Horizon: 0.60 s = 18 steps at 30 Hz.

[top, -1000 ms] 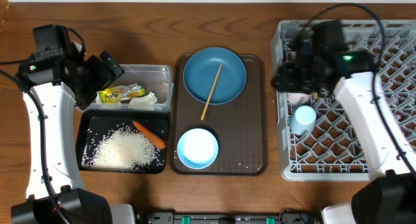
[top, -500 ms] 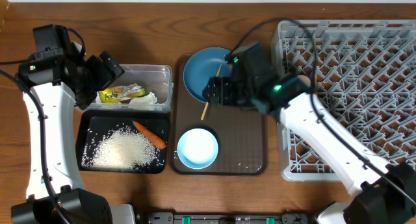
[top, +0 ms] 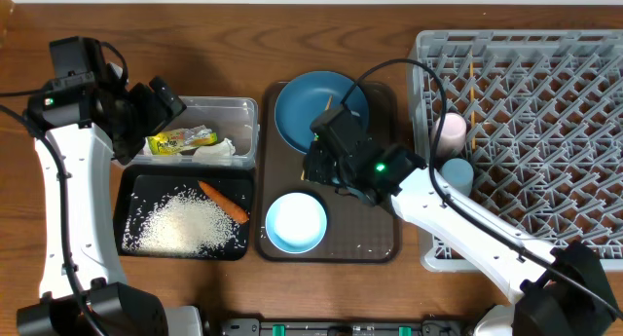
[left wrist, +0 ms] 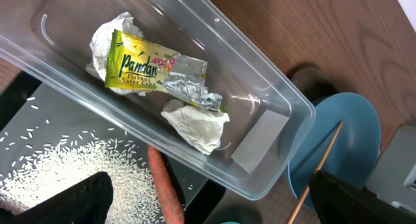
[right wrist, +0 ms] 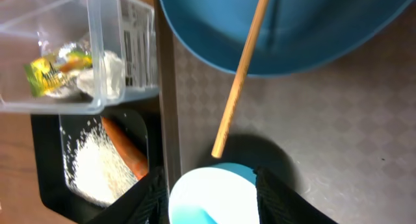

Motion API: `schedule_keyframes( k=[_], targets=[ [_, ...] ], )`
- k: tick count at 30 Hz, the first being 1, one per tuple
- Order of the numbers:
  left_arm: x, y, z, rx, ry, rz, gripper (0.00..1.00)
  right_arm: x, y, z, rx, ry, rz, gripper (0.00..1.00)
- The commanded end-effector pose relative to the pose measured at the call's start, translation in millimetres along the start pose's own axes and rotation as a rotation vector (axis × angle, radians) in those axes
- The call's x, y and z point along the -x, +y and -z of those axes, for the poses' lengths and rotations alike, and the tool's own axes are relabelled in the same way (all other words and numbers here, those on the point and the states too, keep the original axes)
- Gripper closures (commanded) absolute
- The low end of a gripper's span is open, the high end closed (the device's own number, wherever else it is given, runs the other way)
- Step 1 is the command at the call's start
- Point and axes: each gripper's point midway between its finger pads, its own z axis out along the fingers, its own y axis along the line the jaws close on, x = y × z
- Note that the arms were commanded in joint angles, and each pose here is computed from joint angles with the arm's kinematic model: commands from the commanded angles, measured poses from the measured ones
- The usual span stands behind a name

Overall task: Sort waste into correct bins and load items into the dishwasher rack
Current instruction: 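Move the right gripper back to the second chopstick on the plate, then grasp the second wooden chopstick with the right gripper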

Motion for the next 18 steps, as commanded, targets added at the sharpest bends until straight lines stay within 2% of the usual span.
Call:
schedule_keyframes(
  k=[1, 5, 12, 18],
  targets=[
    [0.8, 2.9, 0.8, 0.01, -0.004, -0.01, 0.02, 3.3, -2.6, -1.8, -0.017, -0.029, -0.031, 0.55],
    [0.8, 2.9, 0.8, 0.01, -0.004, -0.01, 0.02, -0.5, -3.5, -14.5, -0.02, -0.007, -0.025, 0.54],
    [0.8, 2.9, 0.8, 0.01, -0.004, -0.01, 0.02, -8.4, -9.2, -45.8, -0.036, 0.036, -0.026, 0.47],
    [0.8, 2.9, 0.8, 0.01, -0.004, -0.01, 0.02, -12.4, -8.3, -62.8, -0.024, 0.055, -0.025, 0.47]
  ],
)
